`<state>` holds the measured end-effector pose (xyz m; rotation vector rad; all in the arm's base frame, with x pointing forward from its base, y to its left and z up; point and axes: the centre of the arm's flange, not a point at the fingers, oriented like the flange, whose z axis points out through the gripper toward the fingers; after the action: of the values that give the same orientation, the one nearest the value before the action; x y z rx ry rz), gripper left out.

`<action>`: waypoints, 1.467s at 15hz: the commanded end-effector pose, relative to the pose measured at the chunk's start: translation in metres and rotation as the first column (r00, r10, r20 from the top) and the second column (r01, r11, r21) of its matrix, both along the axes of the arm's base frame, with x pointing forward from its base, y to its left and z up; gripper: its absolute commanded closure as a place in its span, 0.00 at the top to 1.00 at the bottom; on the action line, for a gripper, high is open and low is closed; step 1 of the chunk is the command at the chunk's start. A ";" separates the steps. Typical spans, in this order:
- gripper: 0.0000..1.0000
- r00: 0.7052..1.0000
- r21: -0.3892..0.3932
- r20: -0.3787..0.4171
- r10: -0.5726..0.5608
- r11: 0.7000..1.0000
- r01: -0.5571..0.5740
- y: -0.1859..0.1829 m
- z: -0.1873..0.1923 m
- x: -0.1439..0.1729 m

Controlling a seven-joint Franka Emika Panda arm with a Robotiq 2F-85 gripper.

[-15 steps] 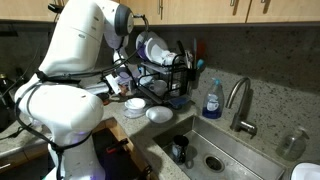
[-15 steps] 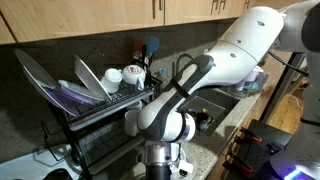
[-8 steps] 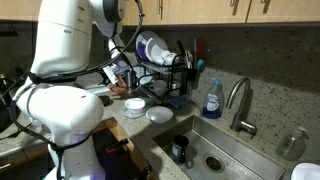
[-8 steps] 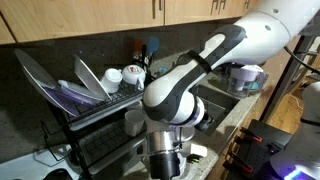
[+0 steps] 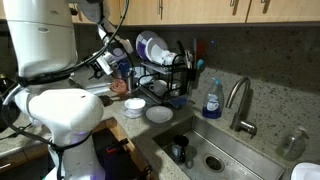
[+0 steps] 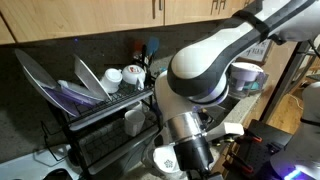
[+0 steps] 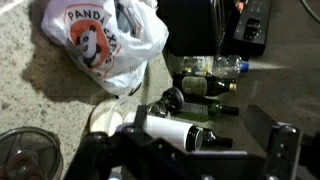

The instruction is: Remove the grey lid from the dishrack and set it on top of the grey bowl on the left side of the counter

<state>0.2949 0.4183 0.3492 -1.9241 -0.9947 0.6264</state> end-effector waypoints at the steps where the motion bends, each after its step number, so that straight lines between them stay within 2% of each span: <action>1: 1.00 0.998 -0.107 -0.005 0.067 0.992 -0.067 -0.024 0.025 -0.030; 6: 1.00 0.991 -0.194 -0.009 0.136 0.972 -0.135 -0.039 0.039 -0.053; 12: 1.00 0.987 -0.302 0.028 0.160 0.942 -0.144 -0.048 0.051 -0.068; 18: 1.00 0.986 -0.373 0.153 0.058 0.928 0.003 -0.059 0.069 -0.074; 22: 1.00 0.960 -0.405 0.277 -0.036 0.902 0.151 -0.071 0.081 -0.074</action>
<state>0.2327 0.3638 0.4187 -2.3414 -1.0392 0.6921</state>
